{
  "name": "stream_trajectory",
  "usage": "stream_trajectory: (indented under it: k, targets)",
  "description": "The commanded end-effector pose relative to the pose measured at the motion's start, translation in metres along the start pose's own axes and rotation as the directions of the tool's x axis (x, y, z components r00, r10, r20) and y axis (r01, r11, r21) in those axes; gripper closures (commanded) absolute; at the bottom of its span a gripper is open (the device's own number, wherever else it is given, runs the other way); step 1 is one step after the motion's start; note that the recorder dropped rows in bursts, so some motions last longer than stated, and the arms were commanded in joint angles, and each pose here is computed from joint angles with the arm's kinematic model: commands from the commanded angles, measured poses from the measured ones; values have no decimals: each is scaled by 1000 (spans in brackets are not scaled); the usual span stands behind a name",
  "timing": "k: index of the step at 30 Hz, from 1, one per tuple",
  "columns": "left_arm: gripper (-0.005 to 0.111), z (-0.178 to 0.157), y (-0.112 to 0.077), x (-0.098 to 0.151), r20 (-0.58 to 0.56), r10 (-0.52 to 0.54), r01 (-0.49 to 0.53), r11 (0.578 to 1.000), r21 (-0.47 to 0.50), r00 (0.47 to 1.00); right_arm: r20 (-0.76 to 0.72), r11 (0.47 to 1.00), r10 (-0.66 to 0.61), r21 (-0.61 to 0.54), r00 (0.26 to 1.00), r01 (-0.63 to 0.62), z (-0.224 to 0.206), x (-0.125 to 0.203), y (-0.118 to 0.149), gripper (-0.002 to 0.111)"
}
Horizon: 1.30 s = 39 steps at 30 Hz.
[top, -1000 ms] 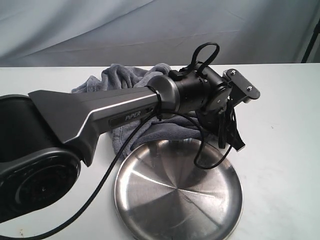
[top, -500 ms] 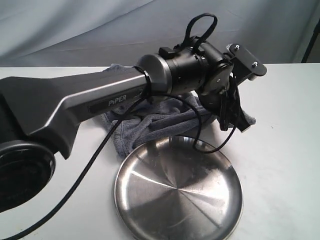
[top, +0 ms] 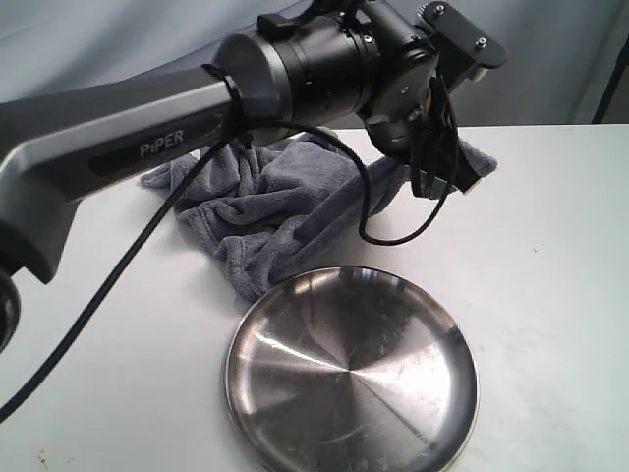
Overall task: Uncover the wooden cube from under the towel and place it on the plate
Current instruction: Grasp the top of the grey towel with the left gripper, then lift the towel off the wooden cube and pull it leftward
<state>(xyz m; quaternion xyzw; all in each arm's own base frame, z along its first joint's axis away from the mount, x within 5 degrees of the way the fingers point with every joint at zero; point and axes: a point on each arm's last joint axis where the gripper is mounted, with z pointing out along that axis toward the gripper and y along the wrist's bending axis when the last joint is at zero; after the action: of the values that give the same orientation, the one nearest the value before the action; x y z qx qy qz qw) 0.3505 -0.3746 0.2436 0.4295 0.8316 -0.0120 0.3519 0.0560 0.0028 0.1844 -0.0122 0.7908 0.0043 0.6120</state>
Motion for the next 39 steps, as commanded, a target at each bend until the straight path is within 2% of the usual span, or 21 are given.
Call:
stream_trajectory:
  k: [1, 7, 12, 19, 25, 33, 36, 39]
  targets:
    - [107, -21, 18, -4, -3, -43, 43, 999, -28, 999, -4, 1000, -9, -1, 1000, 9, 1, 1, 0, 108]
    - [107, -48, 29, -11, 26, -111, 112, 992, -49, 993, -4, 1000, -9, -1, 1000, 9, 1, 1, 0, 108]
    - [107, -57, 40, -3, -59, -135, 124, 979, -164, 989, -4, 1000, -9, -1, 1000, 9, 1, 1, 0, 108]
    - [107, -57, 43, -3, -50, -179, 166, 966, -198, 983, -4, 1000, -9, -1, 1000, 9, 1, 1, 0, 108]
    - [107, -81, 50, -9, 6, -220, 217, 954, -205, 975, -4, 1000, -9, -1, 1000, 9, 1, 1, 0, 108]
    - [107, -90, 87, 2, -22, -311, 294, 918, -266, 950, -4, 1000, -9, -1, 1000, 9, 1, 1, 0, 108]
    - [107, -96, 92, 4, -21, -338, 322, 913, -249, 941, -4, 1000, -9, -1, 1000, 9, 1, 1, 0, 108]
    - [107, -100, 95, 6, -40, -324, 300, 912, -281, 945, -4, 1000, -9, -1, 1000, 9, 1, 1, 0, 108]
